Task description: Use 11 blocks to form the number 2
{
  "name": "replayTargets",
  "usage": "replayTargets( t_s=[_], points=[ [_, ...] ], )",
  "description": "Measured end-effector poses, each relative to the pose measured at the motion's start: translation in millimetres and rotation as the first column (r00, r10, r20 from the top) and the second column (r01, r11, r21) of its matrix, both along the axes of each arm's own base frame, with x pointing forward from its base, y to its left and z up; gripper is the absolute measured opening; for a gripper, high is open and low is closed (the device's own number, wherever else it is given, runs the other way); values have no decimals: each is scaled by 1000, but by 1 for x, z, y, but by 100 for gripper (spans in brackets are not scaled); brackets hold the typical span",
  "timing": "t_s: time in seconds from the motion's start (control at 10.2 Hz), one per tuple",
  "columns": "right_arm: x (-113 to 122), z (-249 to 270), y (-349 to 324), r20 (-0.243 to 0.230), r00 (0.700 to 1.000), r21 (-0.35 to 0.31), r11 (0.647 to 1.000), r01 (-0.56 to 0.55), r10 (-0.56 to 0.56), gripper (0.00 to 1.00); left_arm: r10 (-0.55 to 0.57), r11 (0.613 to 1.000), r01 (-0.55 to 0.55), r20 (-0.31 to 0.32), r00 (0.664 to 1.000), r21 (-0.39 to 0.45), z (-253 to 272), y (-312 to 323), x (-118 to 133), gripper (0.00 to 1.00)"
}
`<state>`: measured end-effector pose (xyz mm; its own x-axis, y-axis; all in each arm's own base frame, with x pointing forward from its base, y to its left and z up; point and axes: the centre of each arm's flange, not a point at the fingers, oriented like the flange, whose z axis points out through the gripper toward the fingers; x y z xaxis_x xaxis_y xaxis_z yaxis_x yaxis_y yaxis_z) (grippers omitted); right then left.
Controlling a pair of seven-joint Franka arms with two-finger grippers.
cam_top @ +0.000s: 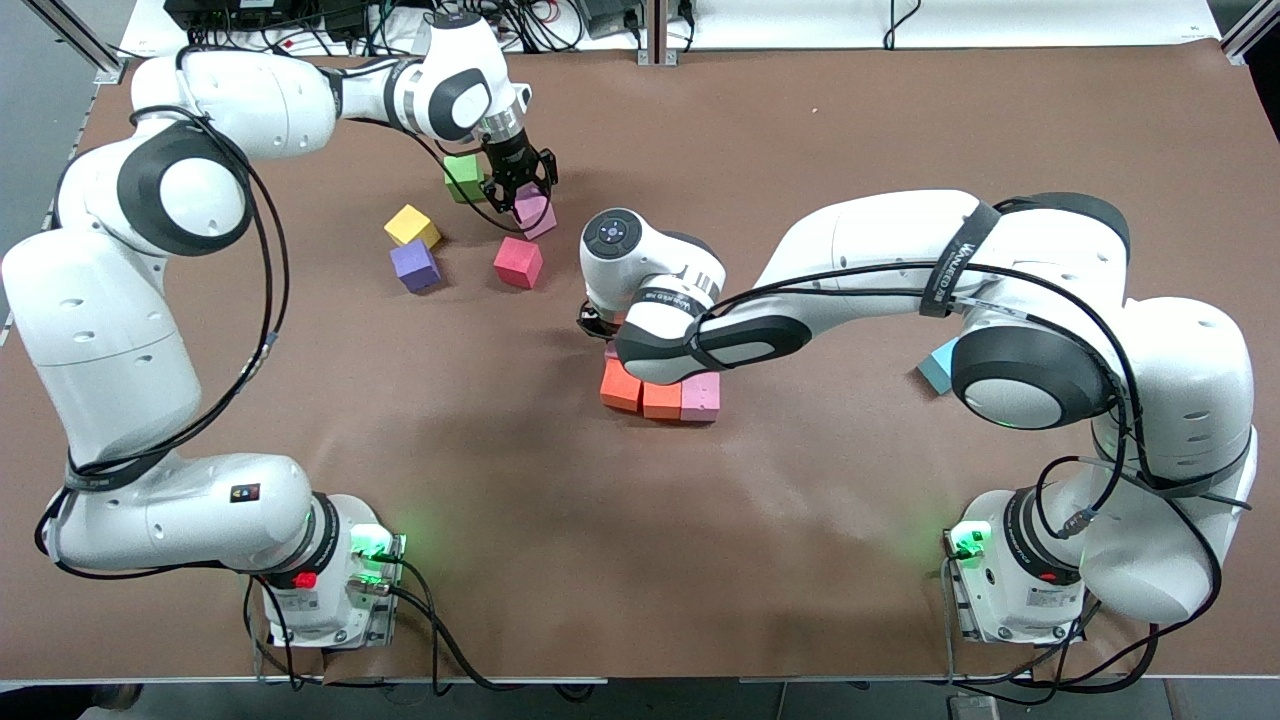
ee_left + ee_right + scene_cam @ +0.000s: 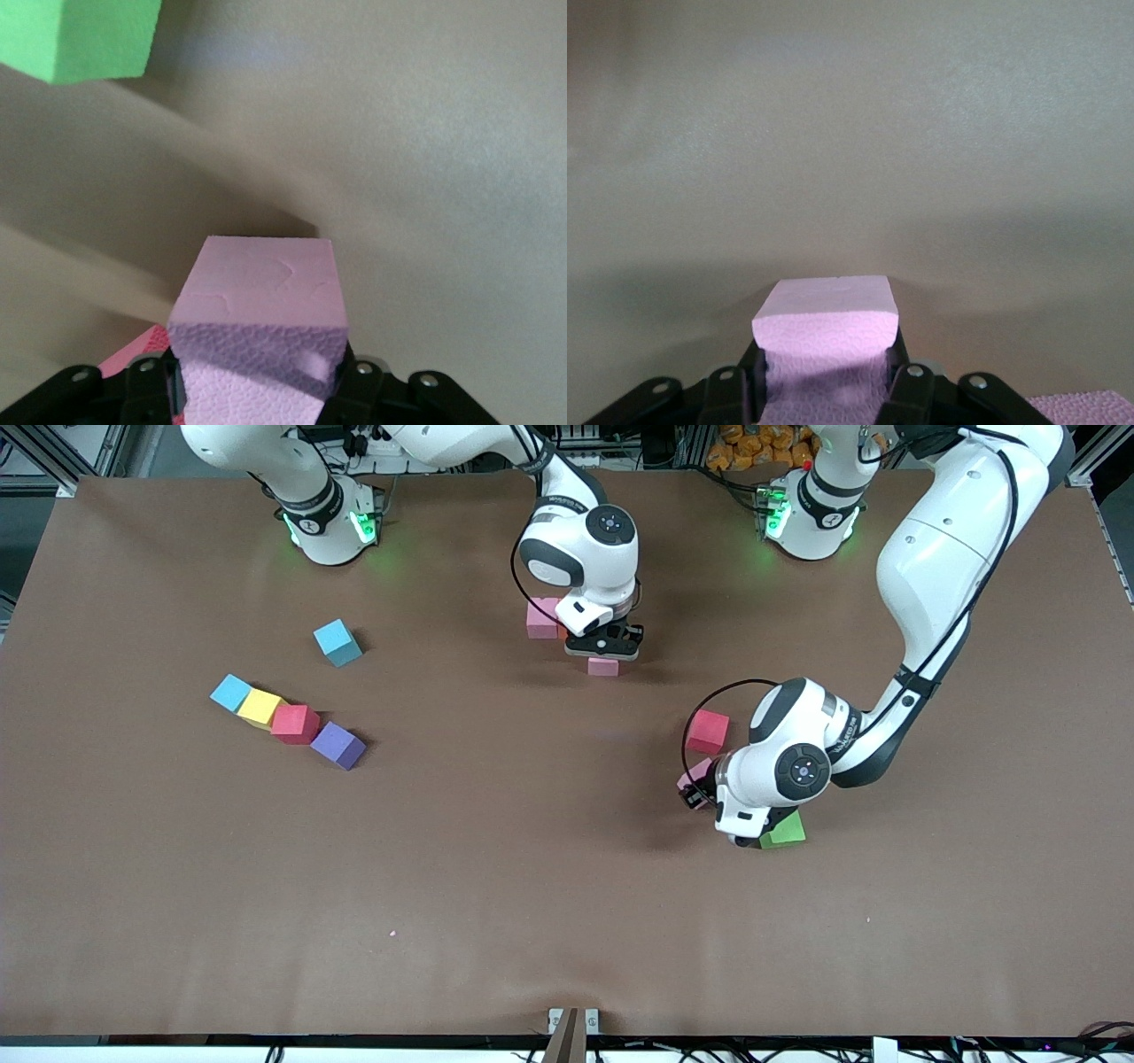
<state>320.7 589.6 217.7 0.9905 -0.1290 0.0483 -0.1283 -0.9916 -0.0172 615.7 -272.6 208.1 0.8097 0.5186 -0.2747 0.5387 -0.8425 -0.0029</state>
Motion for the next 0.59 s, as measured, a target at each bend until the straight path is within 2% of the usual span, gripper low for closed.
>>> replayTargets(
  t_s=[0.59],
  points=[
    [-1, 0, 0, -1, 1000, -2, 1000, 0, 0, 53, -129, 992, 129, -22, 991, -8, 0, 7, -3, 59]
  ],
)
